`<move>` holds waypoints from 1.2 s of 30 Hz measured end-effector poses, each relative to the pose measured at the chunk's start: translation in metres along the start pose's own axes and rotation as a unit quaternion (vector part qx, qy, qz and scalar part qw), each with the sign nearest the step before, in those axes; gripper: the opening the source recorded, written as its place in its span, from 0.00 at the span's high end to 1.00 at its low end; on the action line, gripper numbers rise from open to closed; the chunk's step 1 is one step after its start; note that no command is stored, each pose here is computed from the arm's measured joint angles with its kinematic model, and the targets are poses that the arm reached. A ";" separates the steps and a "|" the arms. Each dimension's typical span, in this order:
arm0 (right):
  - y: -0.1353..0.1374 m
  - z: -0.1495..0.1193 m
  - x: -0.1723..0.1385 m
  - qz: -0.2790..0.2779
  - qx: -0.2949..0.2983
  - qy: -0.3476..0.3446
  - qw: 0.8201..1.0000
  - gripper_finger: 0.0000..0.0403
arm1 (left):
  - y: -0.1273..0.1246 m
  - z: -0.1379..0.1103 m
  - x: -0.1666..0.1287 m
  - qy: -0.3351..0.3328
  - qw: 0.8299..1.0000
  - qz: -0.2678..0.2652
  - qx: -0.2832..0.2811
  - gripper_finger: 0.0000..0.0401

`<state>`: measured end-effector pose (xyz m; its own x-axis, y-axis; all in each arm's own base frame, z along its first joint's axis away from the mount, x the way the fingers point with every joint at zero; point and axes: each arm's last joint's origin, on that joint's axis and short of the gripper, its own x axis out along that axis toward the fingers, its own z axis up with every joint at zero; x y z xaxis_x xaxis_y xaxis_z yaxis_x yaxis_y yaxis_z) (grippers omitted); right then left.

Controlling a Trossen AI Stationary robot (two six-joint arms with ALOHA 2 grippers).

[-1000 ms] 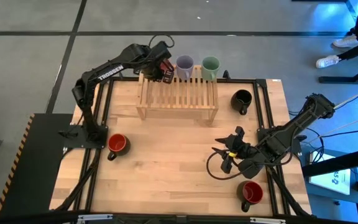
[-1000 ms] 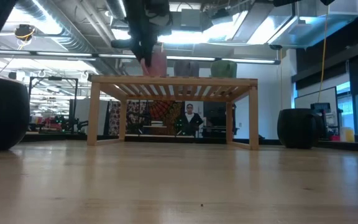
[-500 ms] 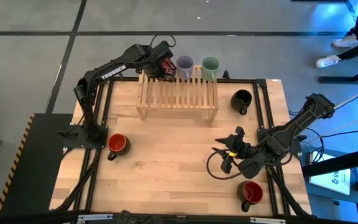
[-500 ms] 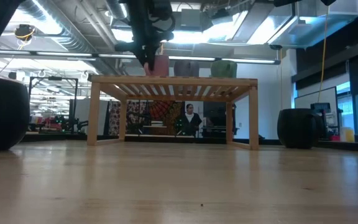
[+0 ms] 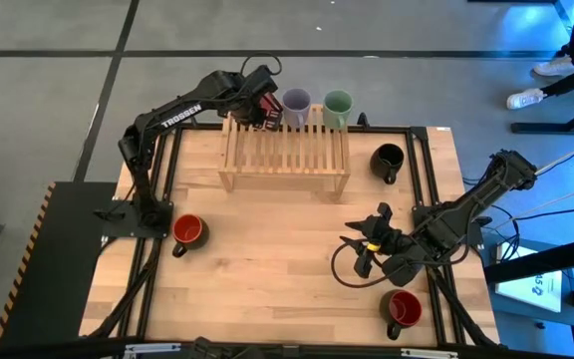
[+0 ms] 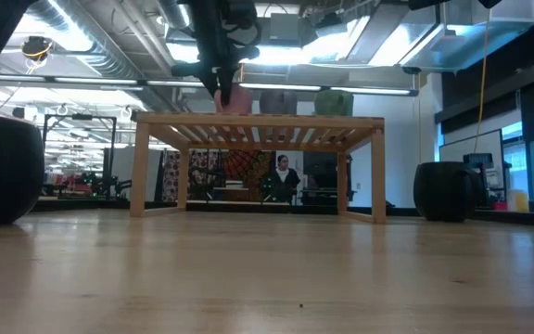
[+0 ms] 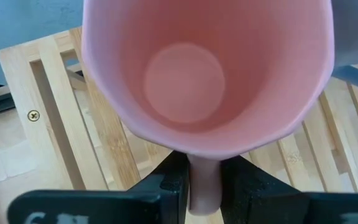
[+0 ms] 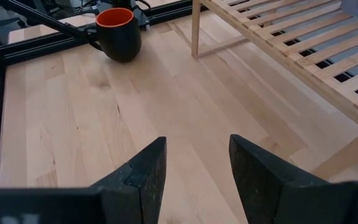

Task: Place coffee mugs
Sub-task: Put the pink mug on the shelf

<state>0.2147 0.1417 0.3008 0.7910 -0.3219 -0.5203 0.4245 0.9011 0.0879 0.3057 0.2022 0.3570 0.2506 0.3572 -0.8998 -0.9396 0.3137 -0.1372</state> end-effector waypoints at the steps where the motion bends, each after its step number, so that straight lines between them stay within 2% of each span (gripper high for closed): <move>1: 0.000 0.000 0.000 0.000 0.000 0.000 1.000 0.60 | 0.000 0.000 0.000 0.000 1.000 0.000 0.000 0.85; 18: 0.000 0.000 0.000 0.000 -0.001 0.000 1.000 0.60 | -0.002 0.004 0.000 -0.030 0.999 0.004 0.010 0.84; 28: 0.000 0.000 0.000 0.000 0.000 0.000 1.000 0.60 | -0.001 0.004 0.000 -0.031 0.999 0.009 0.033 0.70; 36: 0.000 0.000 0.000 0.000 0.008 0.000 1.000 0.60 | -0.001 0.004 -0.004 -0.038 0.998 0.003 0.046 0.68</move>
<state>0.2147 0.1418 0.3007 0.7913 -0.3222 -0.5196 0.4315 0.8965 0.1011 0.3062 0.2042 0.3626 0.2652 0.4236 -0.8662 -0.9166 0.3896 -0.0901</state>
